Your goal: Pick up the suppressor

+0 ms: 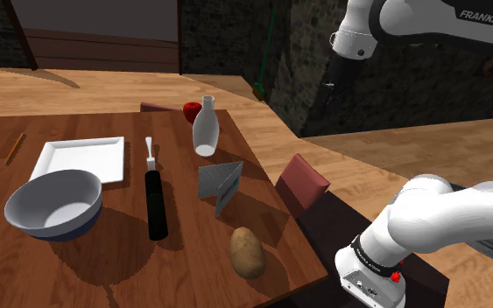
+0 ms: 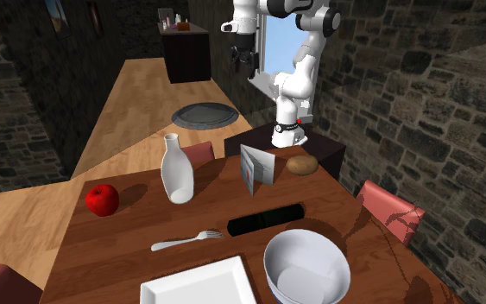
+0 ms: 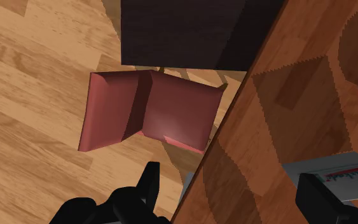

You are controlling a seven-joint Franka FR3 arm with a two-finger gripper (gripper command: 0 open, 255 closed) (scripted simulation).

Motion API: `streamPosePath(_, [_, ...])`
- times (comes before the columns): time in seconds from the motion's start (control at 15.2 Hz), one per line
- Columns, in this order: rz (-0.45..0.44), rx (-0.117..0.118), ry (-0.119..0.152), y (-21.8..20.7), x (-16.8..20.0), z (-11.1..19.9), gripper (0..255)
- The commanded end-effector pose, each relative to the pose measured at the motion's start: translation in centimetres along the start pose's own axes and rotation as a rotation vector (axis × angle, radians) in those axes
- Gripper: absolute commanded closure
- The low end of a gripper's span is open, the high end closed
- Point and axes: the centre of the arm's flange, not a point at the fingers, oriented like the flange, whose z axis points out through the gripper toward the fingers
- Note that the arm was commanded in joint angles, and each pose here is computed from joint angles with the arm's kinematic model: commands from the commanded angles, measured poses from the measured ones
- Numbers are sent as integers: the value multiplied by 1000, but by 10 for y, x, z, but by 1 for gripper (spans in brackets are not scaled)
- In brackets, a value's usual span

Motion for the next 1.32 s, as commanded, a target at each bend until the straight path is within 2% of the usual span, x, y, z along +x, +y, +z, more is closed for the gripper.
streamPosePath(0.0, [0,0,0,0,0,0,0])
streamPosePath(1.25, [128,-41,-18,-209,105,107,0])
